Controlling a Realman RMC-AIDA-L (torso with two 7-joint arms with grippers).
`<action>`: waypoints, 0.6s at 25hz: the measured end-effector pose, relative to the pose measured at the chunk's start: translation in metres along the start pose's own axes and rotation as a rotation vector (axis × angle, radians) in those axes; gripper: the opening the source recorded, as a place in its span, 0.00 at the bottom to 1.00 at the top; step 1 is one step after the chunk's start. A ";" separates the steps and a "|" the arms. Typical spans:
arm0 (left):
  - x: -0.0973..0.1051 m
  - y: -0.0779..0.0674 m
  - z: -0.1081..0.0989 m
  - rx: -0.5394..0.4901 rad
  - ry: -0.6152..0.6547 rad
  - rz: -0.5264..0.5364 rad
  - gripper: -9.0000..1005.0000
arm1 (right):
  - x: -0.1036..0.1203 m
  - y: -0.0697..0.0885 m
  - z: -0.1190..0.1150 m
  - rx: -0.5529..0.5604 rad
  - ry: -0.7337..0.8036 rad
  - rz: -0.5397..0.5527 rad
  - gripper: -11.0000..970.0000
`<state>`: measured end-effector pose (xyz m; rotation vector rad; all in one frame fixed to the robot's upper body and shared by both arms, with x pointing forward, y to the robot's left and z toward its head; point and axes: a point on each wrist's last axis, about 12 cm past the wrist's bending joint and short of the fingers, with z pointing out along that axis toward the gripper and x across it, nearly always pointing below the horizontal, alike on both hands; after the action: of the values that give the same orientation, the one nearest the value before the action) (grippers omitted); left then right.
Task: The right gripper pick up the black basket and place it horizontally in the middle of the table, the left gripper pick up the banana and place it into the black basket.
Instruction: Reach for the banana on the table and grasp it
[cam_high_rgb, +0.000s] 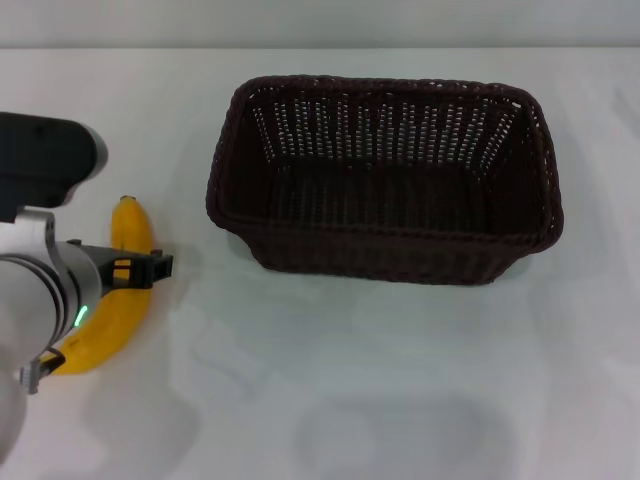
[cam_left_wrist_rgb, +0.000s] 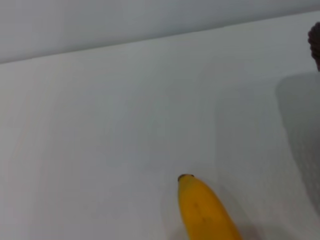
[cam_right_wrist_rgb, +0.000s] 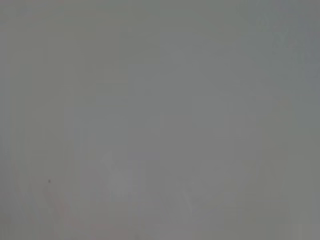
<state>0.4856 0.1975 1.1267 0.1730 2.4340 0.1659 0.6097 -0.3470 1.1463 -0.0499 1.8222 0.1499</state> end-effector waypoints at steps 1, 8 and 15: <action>0.001 -0.001 0.000 0.002 0.002 -0.001 0.87 | 0.000 0.000 0.000 -0.002 0.000 -0.003 0.87; 0.004 -0.004 0.002 0.009 0.005 -0.006 0.88 | 0.000 0.001 0.000 -0.008 0.002 -0.004 0.87; 0.007 -0.004 0.004 0.011 0.013 -0.015 0.88 | 0.001 0.001 -0.001 -0.007 0.003 -0.003 0.87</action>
<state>0.4822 0.1951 1.1183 0.1589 2.4485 0.1477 0.6087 -0.3464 1.1457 -0.0578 1.8246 0.1541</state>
